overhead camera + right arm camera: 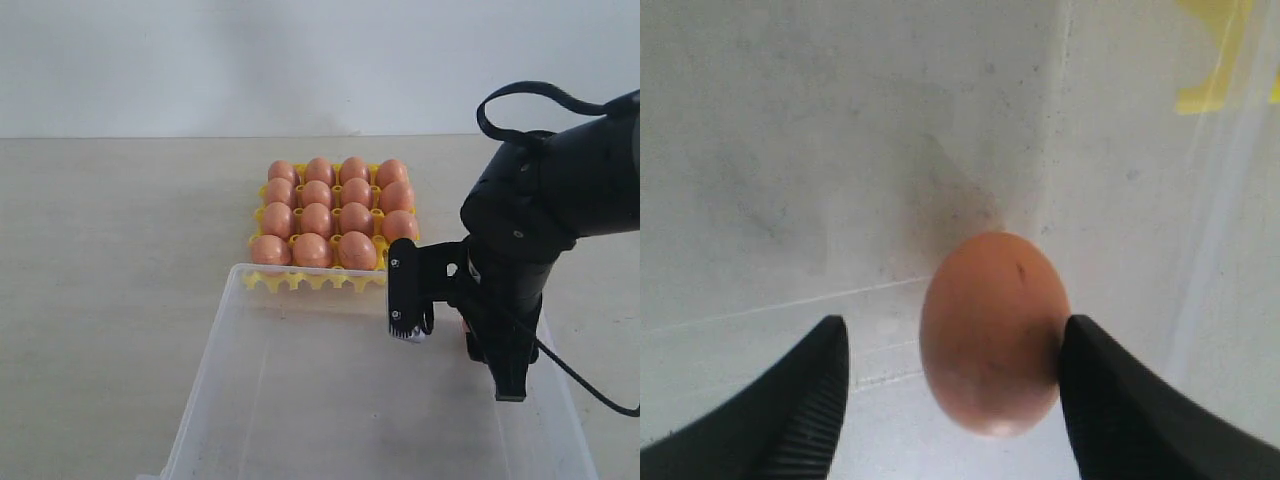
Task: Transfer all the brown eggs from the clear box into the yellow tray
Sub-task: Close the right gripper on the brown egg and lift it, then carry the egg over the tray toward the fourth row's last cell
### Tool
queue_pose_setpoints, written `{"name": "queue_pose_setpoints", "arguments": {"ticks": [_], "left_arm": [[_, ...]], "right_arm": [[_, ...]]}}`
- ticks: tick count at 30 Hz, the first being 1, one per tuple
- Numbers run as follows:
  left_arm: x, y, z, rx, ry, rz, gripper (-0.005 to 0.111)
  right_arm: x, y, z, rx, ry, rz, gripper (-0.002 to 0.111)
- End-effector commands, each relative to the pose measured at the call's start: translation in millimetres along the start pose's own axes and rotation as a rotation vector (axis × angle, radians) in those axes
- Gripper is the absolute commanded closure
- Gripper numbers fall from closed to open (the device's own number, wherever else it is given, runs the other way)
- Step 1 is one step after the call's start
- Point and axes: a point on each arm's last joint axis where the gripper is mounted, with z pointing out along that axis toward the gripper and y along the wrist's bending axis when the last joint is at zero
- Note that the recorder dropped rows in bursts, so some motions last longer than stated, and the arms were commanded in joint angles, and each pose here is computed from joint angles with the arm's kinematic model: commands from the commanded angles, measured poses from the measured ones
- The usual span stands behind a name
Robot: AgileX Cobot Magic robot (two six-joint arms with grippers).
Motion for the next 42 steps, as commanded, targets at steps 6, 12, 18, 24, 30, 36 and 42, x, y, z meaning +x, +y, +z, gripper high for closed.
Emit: {"name": "queue_pose_setpoints", "arguments": {"ticks": [6,12,18,24,30,36,42], "left_arm": [[1,-0.4,0,0.009,0.002,0.003,0.103],[1,-0.4,0,0.009,0.002,0.003,0.103],[1,-0.4,0,0.009,0.002,0.003,0.103],[1,-0.4,0,0.009,0.002,0.003,0.103],[1,-0.4,0,0.009,0.002,0.003,0.103],[1,-0.4,0,0.009,0.002,0.003,0.103],[1,-0.4,0,0.009,0.002,0.003,0.103]], "right_arm": [[3,0,11,0.010,0.065,0.001,0.056],[1,4,23,-0.018,0.089,0.004,0.056],[-3,3,26,-0.003,0.051,0.160,0.056],[-5,2,26,0.006,0.036,0.301,0.056],[-4,3,26,0.004,0.044,0.375,0.078],[-4,3,26,-0.001,0.042,0.455,0.108],[-10,6,24,-0.045,-0.012,0.648,0.108]]}}
